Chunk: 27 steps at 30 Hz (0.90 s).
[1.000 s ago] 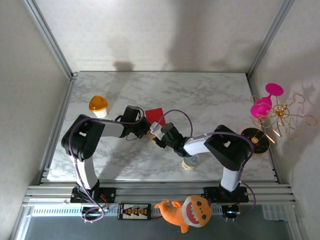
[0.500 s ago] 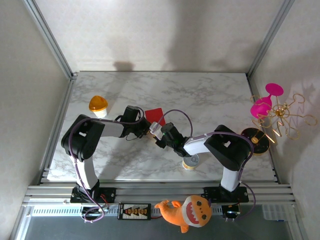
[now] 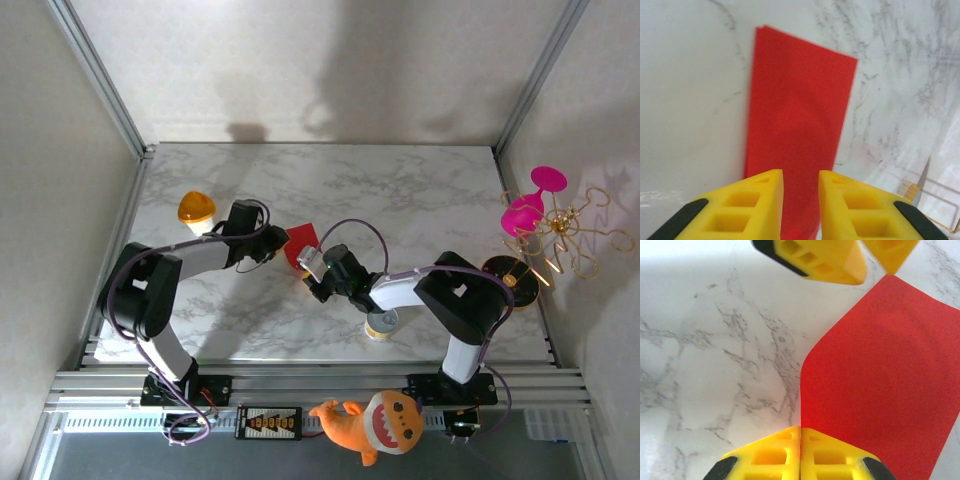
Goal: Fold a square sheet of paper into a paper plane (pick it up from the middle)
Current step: Third fold the triangle at the center of the table.
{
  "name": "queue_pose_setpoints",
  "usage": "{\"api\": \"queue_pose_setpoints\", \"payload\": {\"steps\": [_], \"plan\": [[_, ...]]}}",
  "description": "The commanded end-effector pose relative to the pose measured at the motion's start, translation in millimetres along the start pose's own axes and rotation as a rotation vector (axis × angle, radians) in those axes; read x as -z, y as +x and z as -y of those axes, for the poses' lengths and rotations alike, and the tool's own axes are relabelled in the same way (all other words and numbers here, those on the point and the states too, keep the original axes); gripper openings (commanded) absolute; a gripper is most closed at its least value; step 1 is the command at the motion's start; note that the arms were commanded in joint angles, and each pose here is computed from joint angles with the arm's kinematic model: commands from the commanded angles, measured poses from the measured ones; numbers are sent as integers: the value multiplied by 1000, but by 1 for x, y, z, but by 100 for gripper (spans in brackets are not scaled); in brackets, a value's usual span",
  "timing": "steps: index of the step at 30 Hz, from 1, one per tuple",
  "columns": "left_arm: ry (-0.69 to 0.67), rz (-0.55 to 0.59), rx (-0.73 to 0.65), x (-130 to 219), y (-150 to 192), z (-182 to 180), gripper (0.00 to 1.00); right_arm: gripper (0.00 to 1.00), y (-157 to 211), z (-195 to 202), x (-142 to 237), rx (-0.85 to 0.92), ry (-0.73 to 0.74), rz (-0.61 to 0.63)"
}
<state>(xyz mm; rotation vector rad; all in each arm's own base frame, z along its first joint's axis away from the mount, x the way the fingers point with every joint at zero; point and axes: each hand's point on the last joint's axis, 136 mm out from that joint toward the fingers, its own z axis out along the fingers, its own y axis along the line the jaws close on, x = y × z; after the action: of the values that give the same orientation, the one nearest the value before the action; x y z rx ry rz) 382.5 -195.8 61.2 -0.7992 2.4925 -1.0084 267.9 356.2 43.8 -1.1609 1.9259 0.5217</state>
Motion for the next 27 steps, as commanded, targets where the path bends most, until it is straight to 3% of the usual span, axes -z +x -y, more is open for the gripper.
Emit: {"api": "queue_pose_setpoints", "payload": {"steps": [1,16,27], "plan": [[11,12,-61,0,-3,15,24,8,-3,-11,9,-84,-79,14],[-175,-88,-162,-51,11,-13,14,8,-2,-34,13,-185,-230,1],[-267,-138,-218,-61,22,-37,6,12,-2,-9,6,-305,-188,-30]]}}
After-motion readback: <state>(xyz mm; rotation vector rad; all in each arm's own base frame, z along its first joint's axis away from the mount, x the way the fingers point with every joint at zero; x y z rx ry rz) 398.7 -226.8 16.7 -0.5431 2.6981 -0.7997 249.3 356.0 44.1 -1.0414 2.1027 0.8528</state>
